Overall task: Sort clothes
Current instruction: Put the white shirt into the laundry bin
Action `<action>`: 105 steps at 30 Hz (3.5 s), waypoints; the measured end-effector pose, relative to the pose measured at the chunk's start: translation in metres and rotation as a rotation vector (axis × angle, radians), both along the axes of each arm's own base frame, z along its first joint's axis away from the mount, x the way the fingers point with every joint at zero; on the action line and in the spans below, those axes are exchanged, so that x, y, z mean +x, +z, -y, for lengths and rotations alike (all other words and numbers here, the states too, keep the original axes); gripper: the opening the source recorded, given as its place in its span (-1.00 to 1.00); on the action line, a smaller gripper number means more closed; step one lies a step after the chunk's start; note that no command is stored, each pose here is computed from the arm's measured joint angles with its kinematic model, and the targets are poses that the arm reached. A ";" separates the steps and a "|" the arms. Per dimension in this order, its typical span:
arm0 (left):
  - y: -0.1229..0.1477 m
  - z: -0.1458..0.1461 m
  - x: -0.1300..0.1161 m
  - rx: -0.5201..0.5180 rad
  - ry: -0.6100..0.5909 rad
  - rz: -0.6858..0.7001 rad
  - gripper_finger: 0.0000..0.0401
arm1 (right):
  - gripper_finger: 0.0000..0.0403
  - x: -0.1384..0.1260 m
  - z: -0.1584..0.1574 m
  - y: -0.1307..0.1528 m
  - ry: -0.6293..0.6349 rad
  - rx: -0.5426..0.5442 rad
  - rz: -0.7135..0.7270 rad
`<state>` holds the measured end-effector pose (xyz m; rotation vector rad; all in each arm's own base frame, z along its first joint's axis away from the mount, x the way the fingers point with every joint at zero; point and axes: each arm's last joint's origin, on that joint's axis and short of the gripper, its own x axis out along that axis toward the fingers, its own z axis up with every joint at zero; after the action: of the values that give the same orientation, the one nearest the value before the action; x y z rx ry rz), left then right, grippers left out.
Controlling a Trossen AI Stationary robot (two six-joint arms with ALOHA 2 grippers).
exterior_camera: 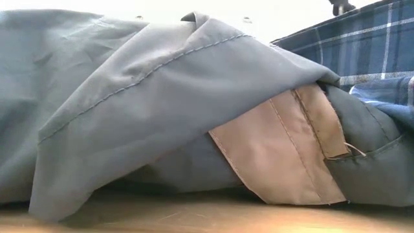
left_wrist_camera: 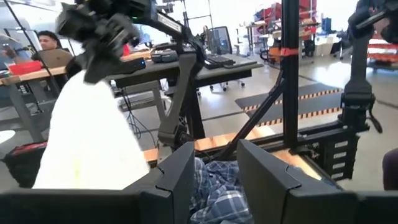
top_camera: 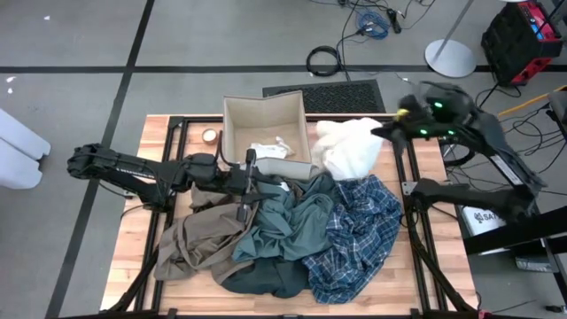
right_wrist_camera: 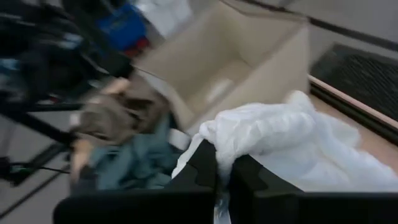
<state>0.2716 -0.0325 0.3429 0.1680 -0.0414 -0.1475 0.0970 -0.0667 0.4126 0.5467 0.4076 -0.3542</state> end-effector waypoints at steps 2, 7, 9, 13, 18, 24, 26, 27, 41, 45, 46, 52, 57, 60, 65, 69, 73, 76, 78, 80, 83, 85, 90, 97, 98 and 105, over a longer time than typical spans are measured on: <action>0.000 0.000 0.000 -0.007 0.000 0.001 -0.34 | -0.98 -0.011 -0.011 0.005 0.045 -0.011 0.055; -0.003 0.000 0.003 -0.005 0.000 -0.011 -0.34 | -0.98 -0.039 -0.039 0.015 0.162 -0.084 0.196; -0.006 0.001 0.006 -0.004 0.000 -0.023 -0.34 | -0.98 -0.050 -0.048 0.021 0.203 -0.152 0.267; -0.013 0.001 0.016 -0.003 0.003 -0.022 -0.34 | -0.98 -0.066 -0.064 0.036 0.267 -0.307 0.430; -0.022 0.002 0.032 0.015 0.007 0.028 -0.34 | -0.98 -0.080 -0.076 0.058 0.274 -0.485 0.632; -0.026 0.000 0.040 0.013 0.016 0.074 -0.34 | -0.98 -0.080 -0.076 0.086 0.279 -0.568 0.864; -0.025 0.000 0.040 0.011 0.018 0.084 -0.34 | -0.98 -0.075 -0.072 0.094 0.285 -0.566 0.920; -0.023 -0.001 0.039 0.011 0.018 0.086 -0.34 | -0.98 -0.072 -0.069 0.098 0.290 -0.565 0.944; 0.004 -0.003 -0.001 0.017 0.019 0.036 -0.34 | -0.98 0.018 0.004 0.135 0.331 -0.422 1.193; 0.007 -0.003 -0.006 -0.018 0.018 0.022 -0.34 | -0.98 0.037 0.005 0.160 0.434 -0.431 1.211; 0.006 -0.003 -0.005 -0.037 0.017 0.018 -0.34 | -0.98 0.041 0.004 0.166 0.457 -0.430 1.203; -0.014 0.000 0.021 0.020 0.020 0.015 -0.34 | -0.98 0.047 -0.009 0.208 0.496 -0.511 1.194; -0.032 0.007 0.044 0.038 0.011 0.054 -0.34 | -0.98 0.038 -0.019 0.236 0.509 -0.578 1.197; -0.040 0.010 0.052 -0.009 -0.002 0.066 -0.34 | -0.98 0.034 -0.022 0.245 0.486 -0.585 1.195; -0.060 0.016 0.072 -0.038 -0.040 0.080 -0.27 | -0.98 0.021 -0.027 0.253 0.451 -0.618 1.206; -0.069 0.024 0.095 -0.039 -0.059 0.081 -0.09 | -0.98 0.023 -0.027 0.251 0.459 -0.595 1.177; -0.079 0.027 0.115 -0.036 -0.052 0.059 0.12 | -0.98 0.029 -0.023 0.247 0.454 -0.563 1.124; -0.087 0.027 0.127 0.002 -0.006 0.050 0.26 | -0.98 0.033 -0.021 0.245 0.445 -0.557 1.108; -0.093 0.028 0.136 0.022 0.054 0.044 0.34 | -0.98 0.034 -0.021 0.245 0.443 -0.560 1.110; -0.101 0.028 0.145 0.040 0.121 0.027 0.40 | -0.98 0.038 -0.019 0.245 0.443 -0.556 1.104; -0.109 0.026 0.159 0.042 0.247 0.013 0.47 | -0.98 0.046 -0.015 0.242 0.442 -0.543 1.088; -0.114 0.023 0.166 0.031 0.384 0.008 0.48 | -0.98 0.050 -0.013 0.241 0.441 -0.534 1.080; -0.126 0.014 0.173 0.032 0.685 -0.021 0.48 | -0.98 0.051 -0.012 0.241 0.442 -0.533 1.081; -0.136 0.011 0.172 -0.090 0.796 -0.060 0.48 | -0.98 0.052 -0.012 0.240 0.451 -0.523 1.071; -0.137 0.010 0.172 -0.098 0.814 -0.064 0.48 | -0.98 0.052 -0.012 0.240 0.452 -0.520 1.067; -0.138 0.016 0.171 -0.093 0.788 -0.080 0.48 | -0.98 0.053 -0.012 0.238 0.470 -0.510 1.048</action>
<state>0.4429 -0.0485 0.2047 0.0760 0.0990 0.6333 0.1499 -0.0546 0.6506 0.0723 -0.5619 0.2994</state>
